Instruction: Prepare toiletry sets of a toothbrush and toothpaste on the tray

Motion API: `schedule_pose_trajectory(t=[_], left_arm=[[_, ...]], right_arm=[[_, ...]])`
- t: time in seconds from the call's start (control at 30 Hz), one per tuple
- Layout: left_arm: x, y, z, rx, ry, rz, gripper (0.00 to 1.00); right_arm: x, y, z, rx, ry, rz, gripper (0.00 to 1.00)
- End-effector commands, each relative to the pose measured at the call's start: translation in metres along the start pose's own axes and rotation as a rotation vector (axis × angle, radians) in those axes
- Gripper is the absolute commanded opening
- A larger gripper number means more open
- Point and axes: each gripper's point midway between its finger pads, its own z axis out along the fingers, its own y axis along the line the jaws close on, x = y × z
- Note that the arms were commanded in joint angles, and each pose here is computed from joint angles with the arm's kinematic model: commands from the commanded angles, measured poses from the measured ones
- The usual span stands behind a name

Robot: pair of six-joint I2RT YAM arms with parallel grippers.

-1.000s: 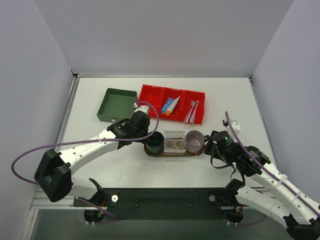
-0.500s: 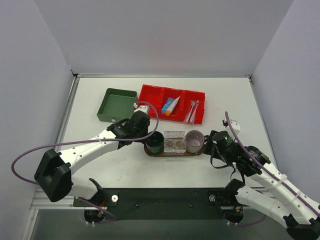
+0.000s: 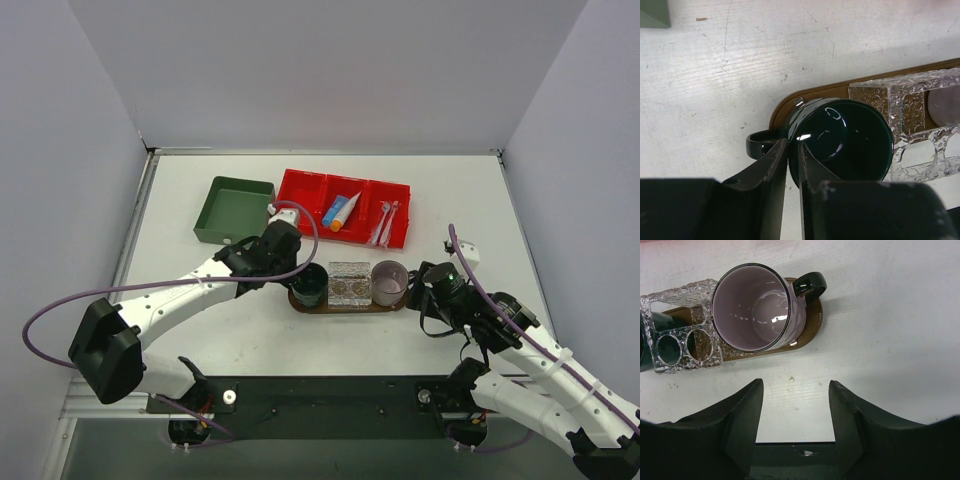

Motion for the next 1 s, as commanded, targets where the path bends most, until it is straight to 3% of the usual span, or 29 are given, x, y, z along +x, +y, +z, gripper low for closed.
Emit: schedule_pose_trajectory(t=[0.0,0.47,0.83,0.97], left_arm=[[-0.033,-0.018,-0.012,0.046,-0.093,-0.032,0.25],[-0.052,-0.016,-0.03,0.036,-0.169,0.0,0.39],[-0.096,-0.026,-0.064,0.126,-0.331,0.133,0.71],[-0.11,-0.025,-0.064,0.179,-0.327,0.163,0.76]], right_arm=[[-0.002,-0.005,0.003,0.029,-0.015,-0.012,0.5],[-0.004,-0.005,0.001,0.025,-0.023,-0.009,0.51],[-0.013,-0.008,-0.001,0.042,-0.053,-0.033,0.52],[-0.016,-0.006,-0.003,0.039,-0.062,-0.031,0.53]])
